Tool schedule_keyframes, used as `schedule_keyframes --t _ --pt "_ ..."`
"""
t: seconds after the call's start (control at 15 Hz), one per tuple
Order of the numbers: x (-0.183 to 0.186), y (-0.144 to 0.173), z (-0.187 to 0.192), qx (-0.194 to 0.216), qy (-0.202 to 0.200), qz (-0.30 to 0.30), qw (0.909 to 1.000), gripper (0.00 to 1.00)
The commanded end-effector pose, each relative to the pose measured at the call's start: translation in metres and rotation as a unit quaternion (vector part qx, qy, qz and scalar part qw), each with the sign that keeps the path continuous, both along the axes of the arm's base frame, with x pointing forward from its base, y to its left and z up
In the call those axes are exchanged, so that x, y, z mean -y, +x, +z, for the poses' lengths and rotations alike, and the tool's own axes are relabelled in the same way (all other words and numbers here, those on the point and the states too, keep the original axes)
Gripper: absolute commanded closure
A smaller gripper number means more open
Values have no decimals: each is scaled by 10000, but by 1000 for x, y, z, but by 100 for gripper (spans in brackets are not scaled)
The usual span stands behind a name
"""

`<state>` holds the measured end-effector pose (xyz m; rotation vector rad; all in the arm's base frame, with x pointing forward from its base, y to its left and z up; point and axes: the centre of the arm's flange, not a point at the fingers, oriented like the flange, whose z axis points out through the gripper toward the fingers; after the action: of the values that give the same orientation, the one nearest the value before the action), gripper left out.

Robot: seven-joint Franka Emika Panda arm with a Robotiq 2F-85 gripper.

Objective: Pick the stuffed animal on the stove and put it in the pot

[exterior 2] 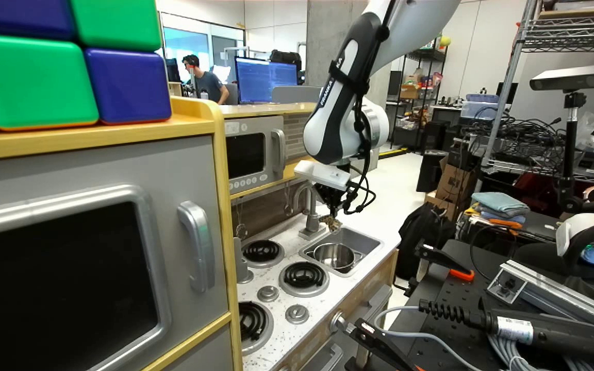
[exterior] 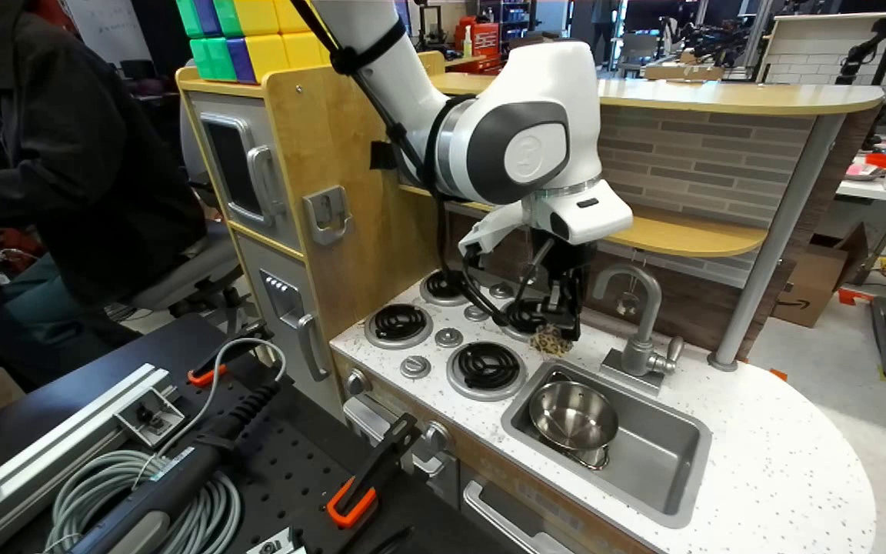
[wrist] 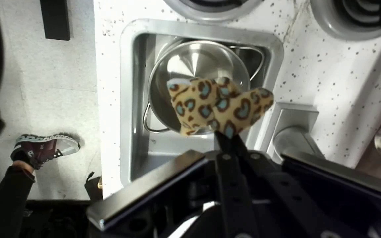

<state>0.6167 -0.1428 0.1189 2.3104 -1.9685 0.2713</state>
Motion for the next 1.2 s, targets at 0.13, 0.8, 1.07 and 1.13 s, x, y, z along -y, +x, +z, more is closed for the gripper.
schedule_keyframes --t 0.13,0.8,1.07,1.13 --pt "25 21 -24 116 -533 -518 9972 99" --pt "0 17 -18 -97 -341 -275 9990 23" --pt "-15 2 21 -375 -14 97 9993 0" --pt "-18 -2 34 -426 108 206 9988 0"
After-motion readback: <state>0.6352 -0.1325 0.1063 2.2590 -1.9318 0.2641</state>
